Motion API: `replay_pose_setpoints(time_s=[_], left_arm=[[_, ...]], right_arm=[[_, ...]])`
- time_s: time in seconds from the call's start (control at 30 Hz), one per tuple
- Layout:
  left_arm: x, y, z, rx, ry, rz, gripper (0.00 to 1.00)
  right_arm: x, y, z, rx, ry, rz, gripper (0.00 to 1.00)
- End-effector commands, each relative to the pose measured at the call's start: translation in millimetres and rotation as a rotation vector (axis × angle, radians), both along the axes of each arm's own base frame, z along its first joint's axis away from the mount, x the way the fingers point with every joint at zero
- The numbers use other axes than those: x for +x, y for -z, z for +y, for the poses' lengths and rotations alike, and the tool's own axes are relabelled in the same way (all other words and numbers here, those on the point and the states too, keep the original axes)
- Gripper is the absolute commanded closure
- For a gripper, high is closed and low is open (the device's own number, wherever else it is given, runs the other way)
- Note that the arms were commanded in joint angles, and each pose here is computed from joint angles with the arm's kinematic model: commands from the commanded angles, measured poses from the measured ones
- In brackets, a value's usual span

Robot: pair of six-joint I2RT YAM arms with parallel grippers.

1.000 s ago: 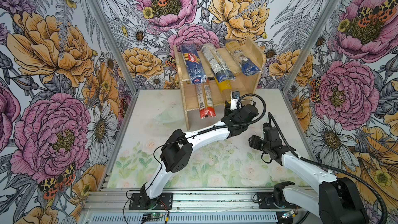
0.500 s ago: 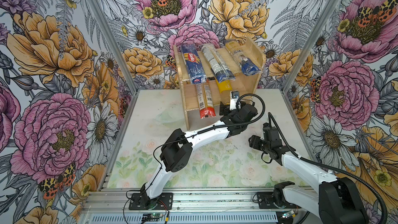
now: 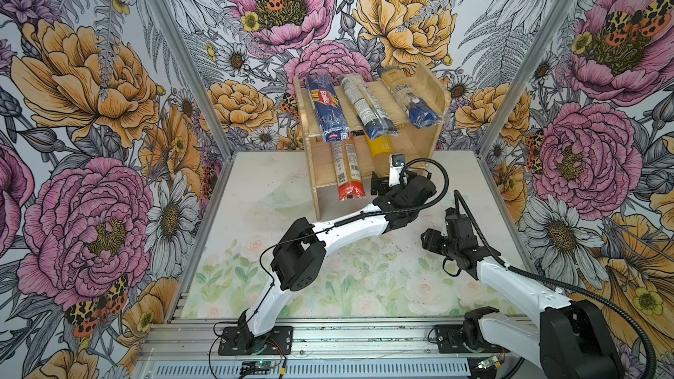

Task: Place and organize the pasta boxes and bags onto the shelf
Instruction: 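Lower the yellow bag onto the lower shelf and open the left gripper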

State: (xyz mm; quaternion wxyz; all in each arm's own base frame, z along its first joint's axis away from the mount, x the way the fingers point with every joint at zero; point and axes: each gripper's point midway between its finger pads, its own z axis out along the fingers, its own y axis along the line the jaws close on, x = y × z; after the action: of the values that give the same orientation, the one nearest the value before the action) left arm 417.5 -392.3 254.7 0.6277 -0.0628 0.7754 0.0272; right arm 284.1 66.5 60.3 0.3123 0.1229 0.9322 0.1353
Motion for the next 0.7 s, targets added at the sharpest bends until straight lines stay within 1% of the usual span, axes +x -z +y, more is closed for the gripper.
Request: replay_pose_setpoints(time_s=[0.0, 0.43, 0.67], left_arm=[[-1.9, -17.4, 7.6, -0.018, 0.002, -0.011, 0.01], [-2.0, -18.7, 8.1, -0.019, 0.000, -0.013, 0.01], [-6.0, -31.9, 7.7, -0.011, 0.009, -0.027, 0.01]], right_arm=[[9.8, -12.0, -3.2, -0.015, 0.009, -0.041, 0.33], [9.6, -12.0, -3.6, -0.016, 0.010, -0.042, 0.33], [9.6, -12.4, -3.2, -0.013, 0.008, -0.043, 0.32]])
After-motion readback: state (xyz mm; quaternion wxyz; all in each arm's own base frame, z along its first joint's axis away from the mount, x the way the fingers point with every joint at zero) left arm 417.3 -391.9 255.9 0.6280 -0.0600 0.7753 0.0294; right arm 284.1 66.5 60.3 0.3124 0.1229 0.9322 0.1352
